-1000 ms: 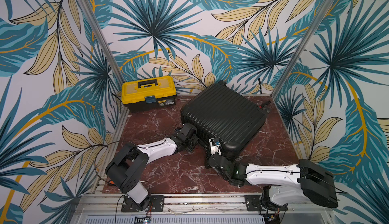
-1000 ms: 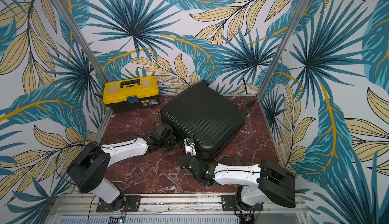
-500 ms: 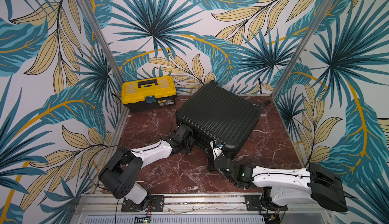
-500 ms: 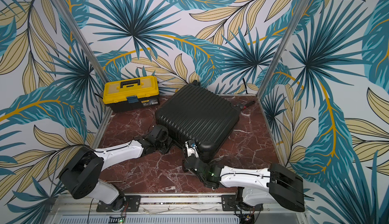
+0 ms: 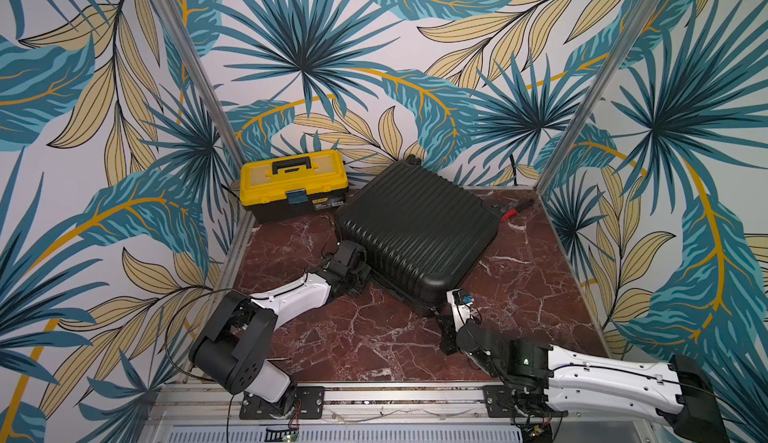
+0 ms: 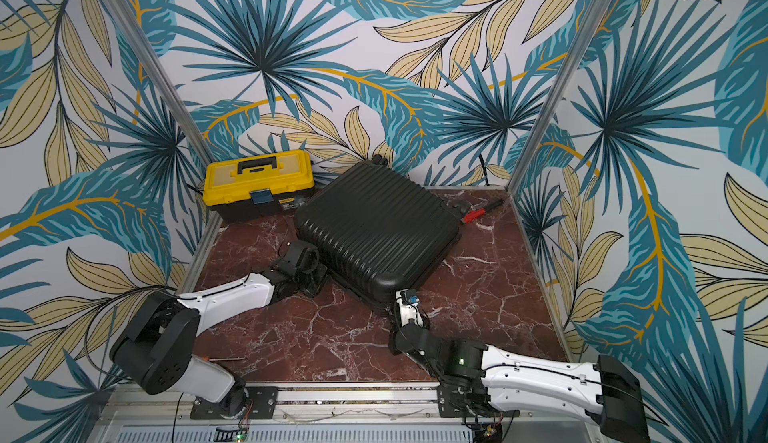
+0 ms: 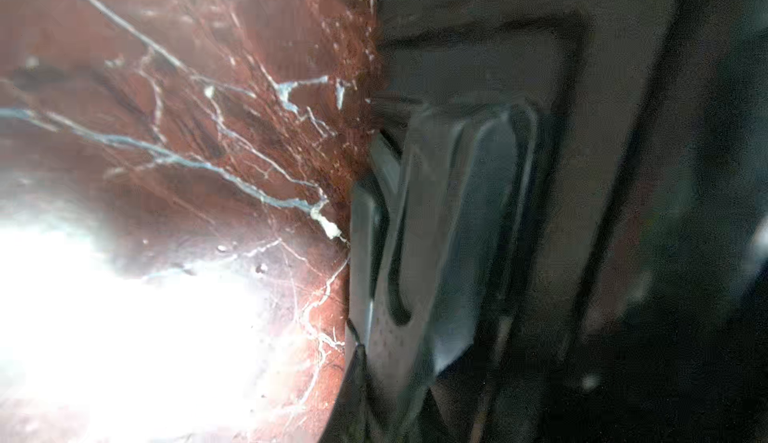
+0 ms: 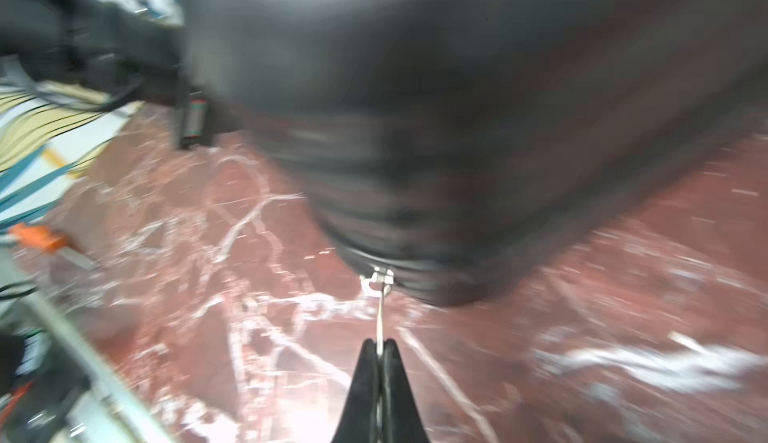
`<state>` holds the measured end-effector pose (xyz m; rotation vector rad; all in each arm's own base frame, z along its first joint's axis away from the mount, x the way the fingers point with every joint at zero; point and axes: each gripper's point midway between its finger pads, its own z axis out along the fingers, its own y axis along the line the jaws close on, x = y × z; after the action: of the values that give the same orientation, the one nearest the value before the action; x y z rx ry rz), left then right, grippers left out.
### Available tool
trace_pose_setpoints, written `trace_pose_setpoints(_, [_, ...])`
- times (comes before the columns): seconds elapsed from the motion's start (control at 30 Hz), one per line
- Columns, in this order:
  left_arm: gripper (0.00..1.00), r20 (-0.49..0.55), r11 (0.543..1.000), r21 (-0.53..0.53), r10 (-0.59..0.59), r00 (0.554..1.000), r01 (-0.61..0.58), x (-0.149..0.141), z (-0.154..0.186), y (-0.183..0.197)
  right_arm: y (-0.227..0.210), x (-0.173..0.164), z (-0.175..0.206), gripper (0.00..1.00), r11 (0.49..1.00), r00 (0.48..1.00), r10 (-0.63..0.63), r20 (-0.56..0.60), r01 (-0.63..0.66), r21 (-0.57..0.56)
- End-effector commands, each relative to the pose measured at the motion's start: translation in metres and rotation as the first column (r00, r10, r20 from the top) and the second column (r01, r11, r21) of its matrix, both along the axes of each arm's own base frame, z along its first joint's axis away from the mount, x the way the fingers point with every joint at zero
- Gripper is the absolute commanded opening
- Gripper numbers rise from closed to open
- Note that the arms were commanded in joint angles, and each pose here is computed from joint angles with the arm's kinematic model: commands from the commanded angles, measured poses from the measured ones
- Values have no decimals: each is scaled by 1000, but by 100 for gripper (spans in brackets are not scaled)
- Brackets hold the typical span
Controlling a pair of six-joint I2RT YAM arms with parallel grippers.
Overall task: Open the suitcase zippers
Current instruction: Unzip the zipper on the suitcase.
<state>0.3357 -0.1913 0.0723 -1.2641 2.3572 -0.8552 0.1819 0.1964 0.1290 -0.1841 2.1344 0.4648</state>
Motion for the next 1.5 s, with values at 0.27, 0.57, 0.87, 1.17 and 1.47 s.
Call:
trace_pose_setpoints(0.27, [0,10,987,109,-119,993,117,-6,-2,27,-100,47,-6,0,935,946,-321,42,324,-141])
trace_pose_setpoints(0.57, [0,-98,933,162,-308,946,320,-36,-11,30,-157,122,13,0,854,854,-519,33,520,-21])
trace_pose_setpoints(0.87, [0,-160,903,162,-373,914,397,-52,-16,34,-220,178,16,0,767,777,-628,52,607,208])
trace_pose_setpoints(1.17, [0,-182,885,157,-411,893,439,-58,-19,34,-232,236,7,0,743,834,-550,-46,514,429])
trace_pose_setpoints(1.47, [0,-210,875,161,-423,882,457,-62,-22,40,-231,259,15,4,751,862,-506,-36,461,472])
